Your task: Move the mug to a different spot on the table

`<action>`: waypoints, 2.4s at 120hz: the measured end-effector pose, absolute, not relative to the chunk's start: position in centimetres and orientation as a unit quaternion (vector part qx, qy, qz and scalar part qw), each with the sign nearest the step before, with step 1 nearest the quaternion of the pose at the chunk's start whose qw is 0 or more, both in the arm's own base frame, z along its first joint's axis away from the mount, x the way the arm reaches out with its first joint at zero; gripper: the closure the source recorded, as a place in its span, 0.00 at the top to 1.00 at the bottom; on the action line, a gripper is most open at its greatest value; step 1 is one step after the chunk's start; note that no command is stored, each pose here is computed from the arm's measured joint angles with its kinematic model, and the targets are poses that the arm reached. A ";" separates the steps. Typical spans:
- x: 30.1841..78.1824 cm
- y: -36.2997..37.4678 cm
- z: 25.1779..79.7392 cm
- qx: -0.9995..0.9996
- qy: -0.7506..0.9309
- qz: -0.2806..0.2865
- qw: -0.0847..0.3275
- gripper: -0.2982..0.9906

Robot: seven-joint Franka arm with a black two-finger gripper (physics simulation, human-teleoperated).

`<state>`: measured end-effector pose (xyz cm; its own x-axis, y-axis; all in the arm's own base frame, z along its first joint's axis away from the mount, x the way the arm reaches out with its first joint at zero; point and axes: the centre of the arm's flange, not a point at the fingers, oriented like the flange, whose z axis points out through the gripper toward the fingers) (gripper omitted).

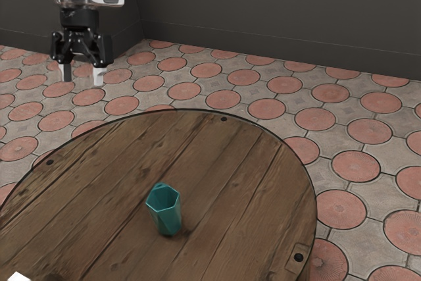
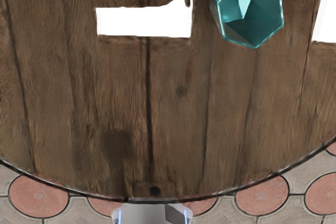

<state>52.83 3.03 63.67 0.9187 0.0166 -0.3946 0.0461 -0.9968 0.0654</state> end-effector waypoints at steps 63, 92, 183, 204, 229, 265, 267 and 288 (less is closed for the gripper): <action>57.6 -3.5 51.3 0.992 0.111 -0.036 0.049 0.75; 60.4 -6.7 47.2 0.968 0.242 -0.020 0.067 0.75; 56.0 -4.3 34.2 0.874 0.472 -0.114 0.007 0.75; 56.3 -3.6 32.1 0.862 0.491 -0.122 -0.002 0.75; 56.1 -2.4 31.2 0.860 0.492 -0.134 -0.007 0.74; 54.7 -2.9 28.5 0.872 0.458 -0.172 -0.021 0.72; 54.7 -3.0 28.4 0.872 0.457 -0.174 -0.021 0.72; 54.8 -4.8 28.1 0.882 0.436 -0.177 -0.012 0.61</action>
<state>54.77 -4.80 28.06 0.5572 0.7734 -0.3023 0.7649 -0.6198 -0.1756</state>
